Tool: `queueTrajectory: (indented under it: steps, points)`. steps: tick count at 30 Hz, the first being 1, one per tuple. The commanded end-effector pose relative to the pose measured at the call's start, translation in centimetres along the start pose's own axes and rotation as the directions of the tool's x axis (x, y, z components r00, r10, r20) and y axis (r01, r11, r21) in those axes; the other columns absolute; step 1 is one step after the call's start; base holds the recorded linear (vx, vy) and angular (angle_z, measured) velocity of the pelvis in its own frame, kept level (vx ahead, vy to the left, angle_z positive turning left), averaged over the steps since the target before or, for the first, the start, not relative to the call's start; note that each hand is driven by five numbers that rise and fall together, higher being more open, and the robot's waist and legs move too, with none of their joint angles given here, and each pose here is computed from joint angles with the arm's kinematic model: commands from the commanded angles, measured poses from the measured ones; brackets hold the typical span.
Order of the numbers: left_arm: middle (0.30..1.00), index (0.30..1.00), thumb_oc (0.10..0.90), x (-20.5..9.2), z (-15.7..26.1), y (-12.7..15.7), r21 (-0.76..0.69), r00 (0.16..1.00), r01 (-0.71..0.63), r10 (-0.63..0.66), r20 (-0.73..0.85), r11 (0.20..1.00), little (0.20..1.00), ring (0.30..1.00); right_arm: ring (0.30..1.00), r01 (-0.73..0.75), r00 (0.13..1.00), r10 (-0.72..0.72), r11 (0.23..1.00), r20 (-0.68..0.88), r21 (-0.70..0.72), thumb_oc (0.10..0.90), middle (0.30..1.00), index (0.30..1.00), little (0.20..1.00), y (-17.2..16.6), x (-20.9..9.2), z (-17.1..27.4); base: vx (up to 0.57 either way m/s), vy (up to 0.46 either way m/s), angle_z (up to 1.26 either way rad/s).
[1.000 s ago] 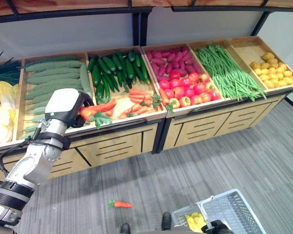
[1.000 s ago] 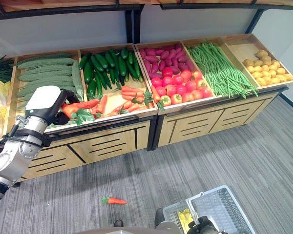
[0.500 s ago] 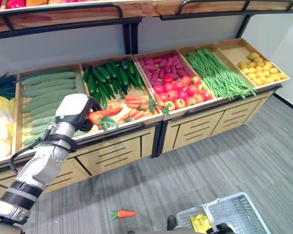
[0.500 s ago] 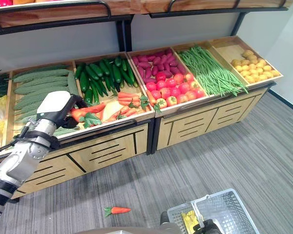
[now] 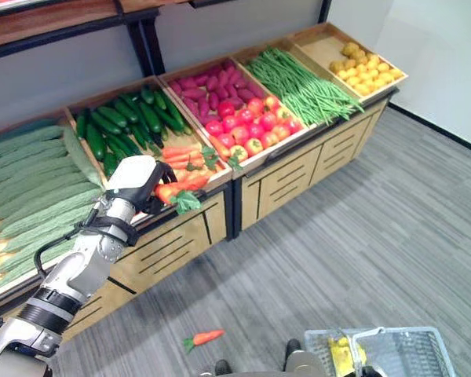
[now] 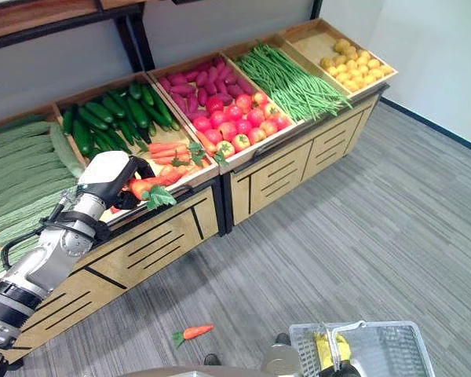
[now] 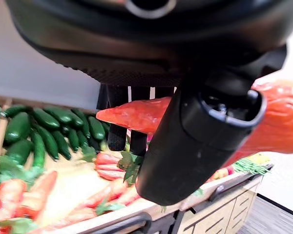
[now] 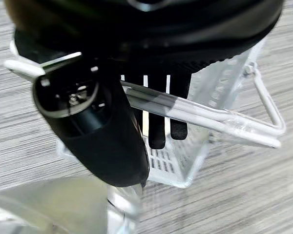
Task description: Get the vegetables into the basket
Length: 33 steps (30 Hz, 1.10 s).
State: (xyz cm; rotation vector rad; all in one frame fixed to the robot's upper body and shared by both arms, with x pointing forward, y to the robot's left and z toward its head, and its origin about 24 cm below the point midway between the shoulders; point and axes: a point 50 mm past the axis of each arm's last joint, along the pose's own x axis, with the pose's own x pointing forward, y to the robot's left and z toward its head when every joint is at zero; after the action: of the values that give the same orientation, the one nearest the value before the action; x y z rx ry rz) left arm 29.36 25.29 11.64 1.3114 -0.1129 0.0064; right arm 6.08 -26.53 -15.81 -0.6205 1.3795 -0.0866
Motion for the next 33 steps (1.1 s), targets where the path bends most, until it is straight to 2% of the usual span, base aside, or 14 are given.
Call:
queueTrajectory:
  steps: [1, 6, 14, 19, 25, 33]
  points:
    - [0.3, 0.3, 0.4, 1.6, 1.2, 7.3, -0.03, 0.946, -0.315, 0.316, 0.066, 0.949, 0.3, 0.3, 0.3, 0.0, 0.997, 0.007, 0.995, 0.076, -0.098, 0.4, 0.3, 0.3, 0.3, 0.1, 0.0, 2.0, 0.09, -0.254, -0.35]
    - [0.3, 0.3, 0.4, 0.9, 0.7, 5.4, -0.11, 0.958, -0.283, 0.286, 0.014, 0.953, 0.3, 0.3, 0.3, 0.01, 0.996, -0.001, 0.994, 0.088, -0.106, 0.4, 0.3, 0.3, 0.3, -0.2, 0.0, 2.0, 0.09, -0.277, -0.14]
    - [0.3, 0.3, 0.4, 1.3, 1.0, 4.2, -0.191, 0.965, -0.257, 0.261, -0.001, 0.948, 0.3, 0.3, 0.3, 0.063, 0.993, -0.051, 0.991, 0.103, -0.114, 0.4, 0.3, 0.3, 0.3, -2.0, 0.2, 2.2, 0.04, -0.204, 0.1]
    - [0.3, 0.3, 0.4, 1.2, 1.0, 4.5, -0.196, 0.956, -0.288, 0.292, -0.006, 0.937, 0.3, 0.3, 0.3, 0.105, 0.989, -0.09, 0.986, 0.117, -0.126, 0.4, 0.3, 0.3, 0.3, -3.7, 0.3, 3.0, -0.03, 0.138, -0.49]
    - [0.3, 0.3, 0.4, 0.5, 0.4, 5.1, -0.148, 0.956, -0.292, 0.295, -0.005, 0.945, 0.3, 0.3, 0.3, 0.077, 0.991, -0.071, 0.996, 0.114, -0.054, 0.4, 0.3, 0.3, 0.3, -2.6, 0.2, 3.2, 0.06, 0.286, -0.6]
    - [0.3, 0.3, 0.4, 0.5, 0.2, 5.8, -0.118, 0.951, -0.308, 0.31, -0.007, 0.944, 0.3, 0.3, 0.3, 0.051, 0.99, -0.045, 0.998, 0.132, -0.048, 0.4, 0.3, 0.3, 0.3, -1.7, 0.1, 3.7, -0.01, 0.196, -0.53]
